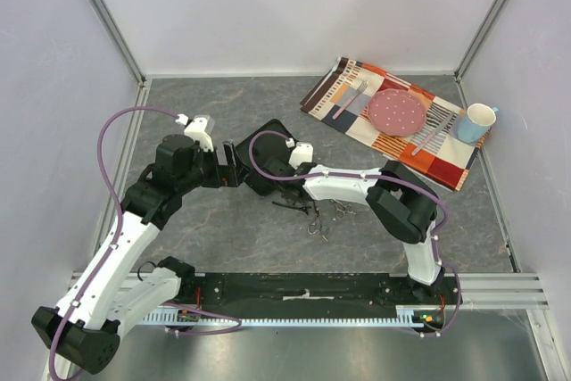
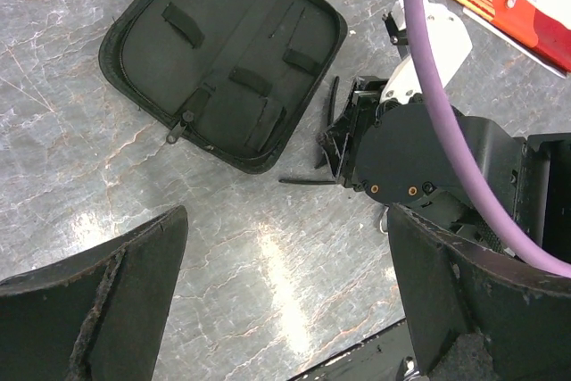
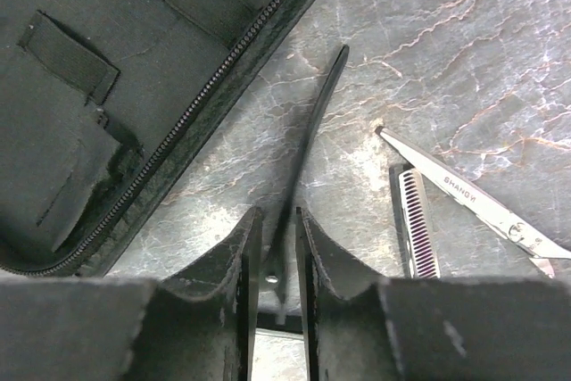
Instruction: Sort the hair-cutting tools
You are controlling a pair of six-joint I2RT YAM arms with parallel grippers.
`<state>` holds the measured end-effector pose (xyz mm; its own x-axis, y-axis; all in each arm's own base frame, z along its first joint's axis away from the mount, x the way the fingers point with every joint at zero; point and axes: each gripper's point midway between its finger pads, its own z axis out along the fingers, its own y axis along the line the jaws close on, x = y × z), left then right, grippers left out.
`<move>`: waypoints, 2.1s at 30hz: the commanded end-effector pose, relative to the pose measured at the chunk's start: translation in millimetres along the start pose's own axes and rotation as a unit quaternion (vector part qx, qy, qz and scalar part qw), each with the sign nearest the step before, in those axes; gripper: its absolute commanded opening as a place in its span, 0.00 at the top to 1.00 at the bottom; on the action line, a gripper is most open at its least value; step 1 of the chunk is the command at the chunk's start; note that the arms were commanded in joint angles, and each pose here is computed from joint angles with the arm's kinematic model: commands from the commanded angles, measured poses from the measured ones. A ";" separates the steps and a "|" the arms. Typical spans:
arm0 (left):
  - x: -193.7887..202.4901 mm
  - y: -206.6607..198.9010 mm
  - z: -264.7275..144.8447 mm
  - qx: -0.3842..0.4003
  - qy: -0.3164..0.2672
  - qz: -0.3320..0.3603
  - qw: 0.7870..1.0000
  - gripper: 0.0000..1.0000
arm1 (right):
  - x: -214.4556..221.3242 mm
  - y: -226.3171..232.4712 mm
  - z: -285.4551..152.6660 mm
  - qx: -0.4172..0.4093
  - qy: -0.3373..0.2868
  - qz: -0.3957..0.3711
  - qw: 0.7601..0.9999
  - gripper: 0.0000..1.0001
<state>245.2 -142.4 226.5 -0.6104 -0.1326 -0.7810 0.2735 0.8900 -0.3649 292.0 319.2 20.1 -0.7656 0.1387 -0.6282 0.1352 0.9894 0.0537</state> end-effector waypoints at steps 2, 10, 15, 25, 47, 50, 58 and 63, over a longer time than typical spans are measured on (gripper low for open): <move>-0.2 3.6 3.2 -0.007 0.003 0.017 1.000 0.02 | -4.4 7.8 4.0 -0.007 -0.005 0.018 1.000 0.82; -3.4 15.7 11.4 -0.041 0.003 0.020 0.999 0.02 | -27.1 11.3 2.5 -0.018 -0.029 0.032 0.999 1.00; -8.5 22.1 15.9 -0.066 0.004 0.010 0.998 0.03 | -65.1 7.3 -26.3 -0.033 -0.072 0.008 0.997 1.00; -3.3 57.9 42.3 -0.173 -0.005 -0.119 0.978 0.17 | -119.9 -53.8 -98.2 -0.001 -0.148 -0.099 0.984 1.00; 61.6 100.8 135.7 -0.161 -0.004 -0.217 0.963 0.32 | -168.0 -61.0 -87.0 0.016 -0.164 -0.379 0.911 1.00; 60.9 110.4 141.1 -0.170 -0.024 -0.214 0.962 0.32 | -161.8 -59.7 -79.8 0.011 -0.158 -0.381 0.911 1.00; 64.8 127.5 159.2 -0.173 -0.060 -0.222 0.958 0.32 | -154.0 -48.6 -72.2 -0.019 -0.153 -0.382 0.911 1.00; 66.6 133.3 175.2 -0.166 -0.074 -0.230 0.956 0.36 | -151.6 -43.1 -74.1 -0.041 -0.152 -0.395 0.905 1.00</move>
<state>348.5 -111.5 31.6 -0.5827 -0.5259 -0.6196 -0.2597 0.8429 -0.4712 352.0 249.4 164.1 -0.4358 -0.6171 -0.6552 -0.4023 0.7848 -0.4715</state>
